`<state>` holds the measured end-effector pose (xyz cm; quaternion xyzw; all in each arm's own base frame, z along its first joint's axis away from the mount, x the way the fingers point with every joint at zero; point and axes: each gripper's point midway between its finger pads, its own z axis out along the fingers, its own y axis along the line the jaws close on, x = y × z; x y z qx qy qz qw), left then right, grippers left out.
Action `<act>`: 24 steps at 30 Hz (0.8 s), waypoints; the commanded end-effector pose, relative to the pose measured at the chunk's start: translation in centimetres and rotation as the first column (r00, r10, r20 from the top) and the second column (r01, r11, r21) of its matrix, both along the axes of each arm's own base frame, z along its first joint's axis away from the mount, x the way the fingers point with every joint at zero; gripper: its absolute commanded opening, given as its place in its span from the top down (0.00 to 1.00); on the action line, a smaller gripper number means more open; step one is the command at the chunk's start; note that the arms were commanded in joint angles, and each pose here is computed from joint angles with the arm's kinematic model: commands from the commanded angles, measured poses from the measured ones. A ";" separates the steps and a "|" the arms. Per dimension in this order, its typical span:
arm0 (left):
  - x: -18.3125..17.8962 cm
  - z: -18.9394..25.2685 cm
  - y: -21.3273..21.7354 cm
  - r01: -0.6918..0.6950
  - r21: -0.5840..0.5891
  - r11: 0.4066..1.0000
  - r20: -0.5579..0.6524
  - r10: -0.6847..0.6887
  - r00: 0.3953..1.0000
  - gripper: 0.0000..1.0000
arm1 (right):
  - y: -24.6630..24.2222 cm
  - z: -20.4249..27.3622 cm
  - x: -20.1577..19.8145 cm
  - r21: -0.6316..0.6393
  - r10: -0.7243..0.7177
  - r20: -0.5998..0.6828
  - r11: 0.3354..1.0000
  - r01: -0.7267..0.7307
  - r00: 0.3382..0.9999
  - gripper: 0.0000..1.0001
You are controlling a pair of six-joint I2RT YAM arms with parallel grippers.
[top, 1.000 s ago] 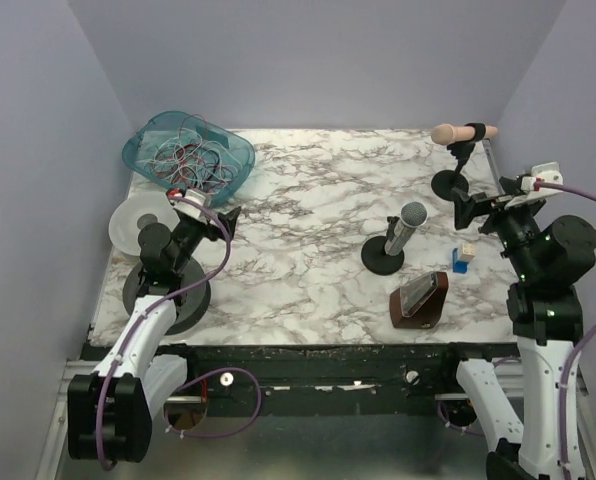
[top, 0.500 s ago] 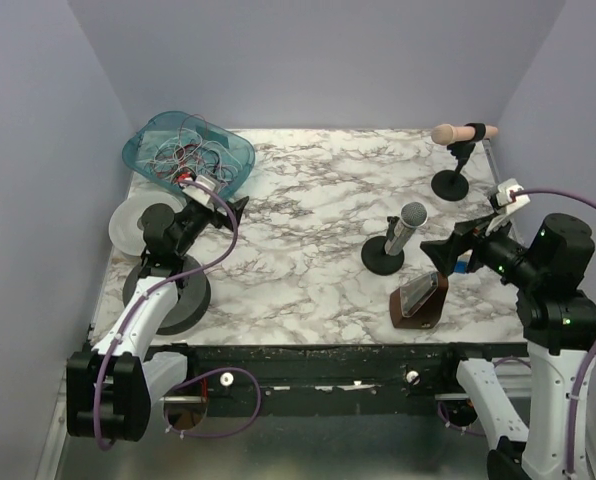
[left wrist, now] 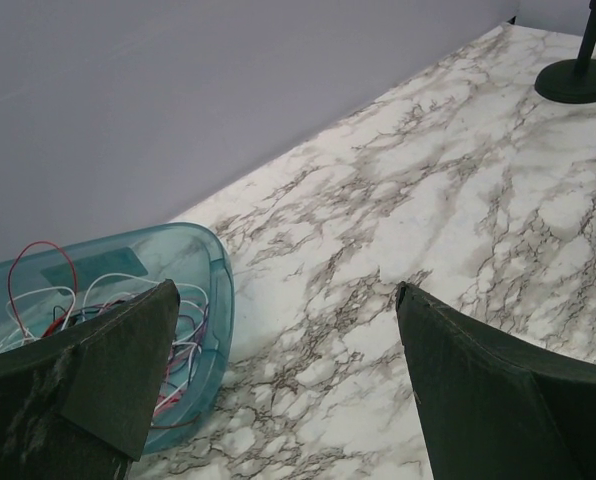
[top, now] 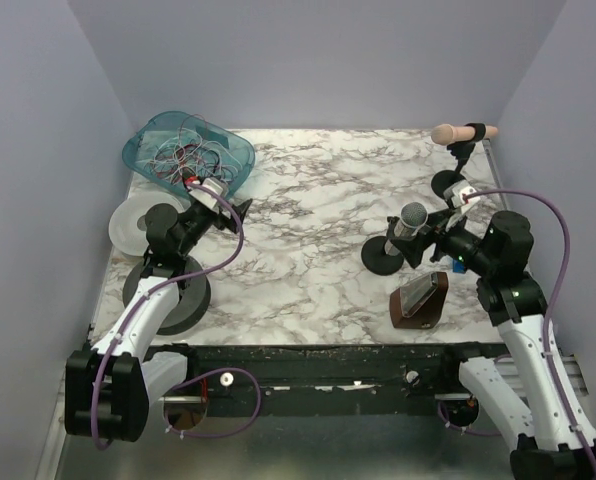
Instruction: Wrap the cables
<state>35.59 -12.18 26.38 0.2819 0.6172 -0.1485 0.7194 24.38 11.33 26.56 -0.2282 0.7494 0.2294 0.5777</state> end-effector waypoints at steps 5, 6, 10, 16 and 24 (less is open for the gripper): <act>-0.1 0.9 0.2 -0.006 0.057 0.998 0.053 0.003 0.999 0.01 | 1.9 1.8 4.9 0.002 0.043 0.183 0.999 -0.044 0.982 0.07; -0.1 0.8 0.2 -0.011 0.060 0.998 0.054 0.007 0.999 0.01 | 1.9 1.7 5.1 -0.003 0.045 0.185 0.999 -0.045 0.982 0.13; -0.1 0.5 0.4 -0.018 0.063 0.998 0.048 0.015 0.999 0.01 | 2.4 3.3 5.6 -0.033 0.090 0.262 0.996 -0.084 0.961 0.61; 0.0 0.3 0.3 -0.016 0.069 0.997 0.051 0.013 0.999 0.01 | 0.1 5.4 7.9 -0.083 -0.040 0.355 0.994 0.074 0.934 0.94; 0.1 0.4 0.5 -0.027 0.087 0.996 0.075 0.021 0.997 0.01 | -6.8 7.6 12.3 -0.078 -0.313 0.379 0.927 0.368 0.871 0.99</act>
